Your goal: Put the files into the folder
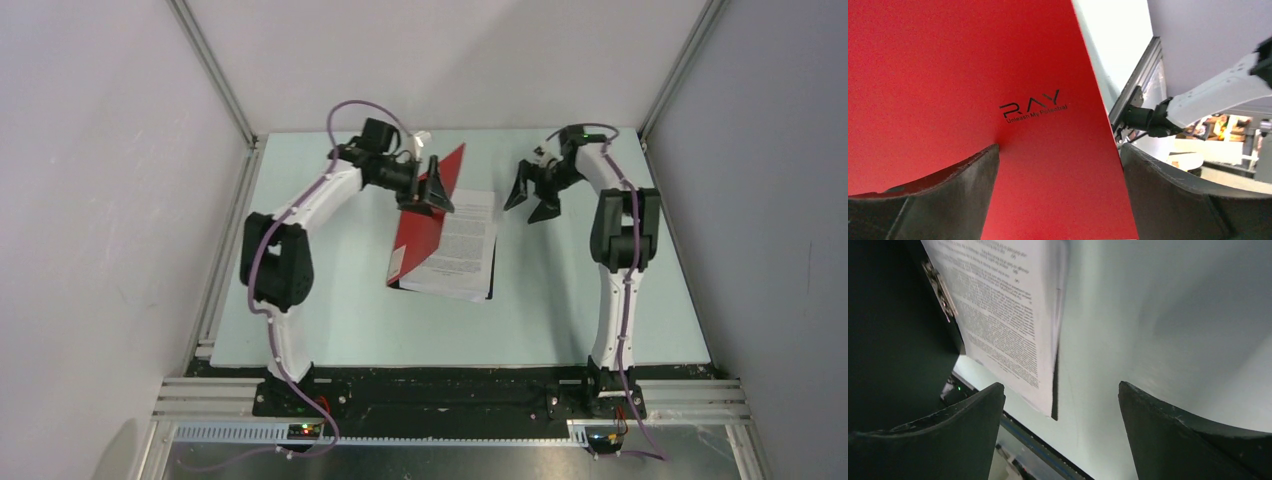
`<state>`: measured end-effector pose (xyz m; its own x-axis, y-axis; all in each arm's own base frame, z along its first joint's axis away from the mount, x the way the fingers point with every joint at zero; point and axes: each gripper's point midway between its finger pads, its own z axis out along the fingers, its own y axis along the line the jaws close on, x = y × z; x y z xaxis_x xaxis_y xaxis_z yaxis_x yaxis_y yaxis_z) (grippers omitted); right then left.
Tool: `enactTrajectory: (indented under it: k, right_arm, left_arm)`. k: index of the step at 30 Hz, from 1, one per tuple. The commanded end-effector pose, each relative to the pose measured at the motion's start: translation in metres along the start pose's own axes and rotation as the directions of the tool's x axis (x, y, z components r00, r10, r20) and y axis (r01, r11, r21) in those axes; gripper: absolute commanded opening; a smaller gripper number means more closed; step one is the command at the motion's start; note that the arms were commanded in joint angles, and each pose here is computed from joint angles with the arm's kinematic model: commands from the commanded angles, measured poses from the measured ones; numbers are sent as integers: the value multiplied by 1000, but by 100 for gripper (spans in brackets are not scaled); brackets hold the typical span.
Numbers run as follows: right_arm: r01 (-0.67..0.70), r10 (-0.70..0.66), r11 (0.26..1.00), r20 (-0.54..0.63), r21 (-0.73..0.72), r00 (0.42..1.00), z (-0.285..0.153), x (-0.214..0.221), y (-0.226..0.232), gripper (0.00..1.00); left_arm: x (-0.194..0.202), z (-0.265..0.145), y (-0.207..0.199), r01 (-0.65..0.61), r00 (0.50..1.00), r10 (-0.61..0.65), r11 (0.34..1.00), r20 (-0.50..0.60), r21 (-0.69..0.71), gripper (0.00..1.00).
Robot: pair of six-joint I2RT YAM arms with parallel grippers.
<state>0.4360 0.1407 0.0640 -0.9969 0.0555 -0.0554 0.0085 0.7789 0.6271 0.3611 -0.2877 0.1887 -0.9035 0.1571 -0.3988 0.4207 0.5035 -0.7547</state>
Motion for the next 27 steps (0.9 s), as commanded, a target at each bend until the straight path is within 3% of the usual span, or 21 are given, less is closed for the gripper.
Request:
enactTrajectory:
  k: [1, 5, 9, 13, 17, 21, 27]
  right_arm:
    - [31, -43, 998, 238, 52, 970, -95, -33, -5, 90]
    - [5, -47, 991, 321, 130, 946, -141, -34, -32, 99]
    - [54, -117, 982, 354, 184, 928, -167, -26, -24, 99]
    - [165, -231, 964, 356, 207, 906, -182, -15, 3, 99]
    - [245, -338, 929, 361, 278, 869, -183, -8, 27, 100]
    - [166, -355, 895, 437, 414, 827, -185, -20, 46, 100]
    - [181, -458, 846, 511, 502, 727, -203, -31, 92, 99]
  left_arm:
    - [-15, 49, 13, -86, 996, 87, 994, 5, -67, 94]
    - [-3, 90, 60, -63, 997, 54, 981, -51, -184, 94]
    - [5, 104, 97, -64, 996, 44, 955, -73, -290, 95]
    - [-12, 94, 90, -99, 995, 93, 946, -35, -307, 95]
    - [-51, 48, 37, -202, 968, 238, 928, 80, -312, 97]
    - [-76, -5, 5, -243, 928, 322, 905, 187, -349, 98]
    - [-101, -102, 8, -109, 873, 317, 868, 370, -485, 100]
